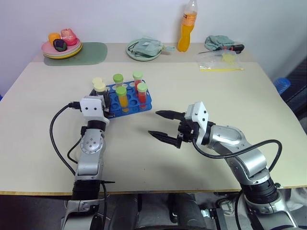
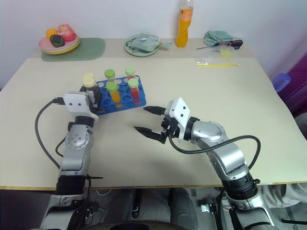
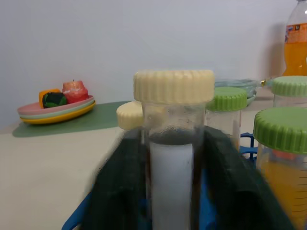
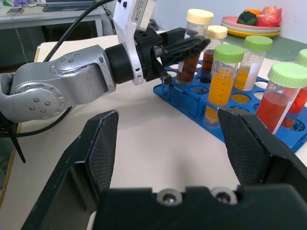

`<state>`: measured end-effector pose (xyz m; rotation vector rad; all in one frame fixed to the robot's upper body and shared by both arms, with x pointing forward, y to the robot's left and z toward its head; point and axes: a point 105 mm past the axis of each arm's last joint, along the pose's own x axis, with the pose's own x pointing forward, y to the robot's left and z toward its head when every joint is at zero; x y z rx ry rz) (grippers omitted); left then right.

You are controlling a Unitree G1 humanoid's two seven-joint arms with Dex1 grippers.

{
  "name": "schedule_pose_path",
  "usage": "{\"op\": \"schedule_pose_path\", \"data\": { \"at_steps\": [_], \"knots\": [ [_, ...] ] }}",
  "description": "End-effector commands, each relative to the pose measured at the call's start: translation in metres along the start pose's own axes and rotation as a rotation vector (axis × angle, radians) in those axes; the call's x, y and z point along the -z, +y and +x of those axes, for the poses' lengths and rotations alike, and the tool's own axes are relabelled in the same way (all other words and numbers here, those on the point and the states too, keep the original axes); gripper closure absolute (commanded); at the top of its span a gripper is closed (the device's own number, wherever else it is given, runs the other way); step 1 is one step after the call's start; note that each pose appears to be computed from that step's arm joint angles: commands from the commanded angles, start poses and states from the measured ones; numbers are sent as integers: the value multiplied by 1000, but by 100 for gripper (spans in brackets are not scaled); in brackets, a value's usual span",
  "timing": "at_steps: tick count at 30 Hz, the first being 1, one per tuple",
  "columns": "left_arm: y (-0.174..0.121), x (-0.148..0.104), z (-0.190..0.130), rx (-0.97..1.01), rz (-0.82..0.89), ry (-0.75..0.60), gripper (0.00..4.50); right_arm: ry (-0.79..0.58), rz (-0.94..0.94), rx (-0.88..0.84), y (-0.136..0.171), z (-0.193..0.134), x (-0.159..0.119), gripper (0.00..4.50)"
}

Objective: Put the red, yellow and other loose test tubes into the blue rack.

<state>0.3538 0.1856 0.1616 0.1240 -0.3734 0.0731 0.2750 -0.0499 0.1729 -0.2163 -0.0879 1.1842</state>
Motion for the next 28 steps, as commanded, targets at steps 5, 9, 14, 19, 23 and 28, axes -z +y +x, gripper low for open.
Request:
{"op": "schedule_pose_path", "data": {
  "at_steps": [5, 9, 14, 19, 23, 28],
  "knots": [
    [23, -34, -12, 36, -26, -75, 20, -10, -53, 39, -12, -18, -12, 87],
    [57, -43, -44, 176, 11, 12, 20, 46, -39, 166, -41, -57, -10, 87],
    [102, -34, -86, 299, 120, 241, 20, 153, -18, 305, -70, -116, -3, 87],
    [113, -24, -101, 367, 134, 352, 20, 204, 0, 362, -78, -141, 6, 87],
    [117, -18, -101, 354, 130, 368, 20, 217, 8, 373, -78, -144, 13, 87],
    [110, -14, -102, 355, 121, 367, 20, 220, 11, 365, -75, -139, 17, 87]
  ]
}}
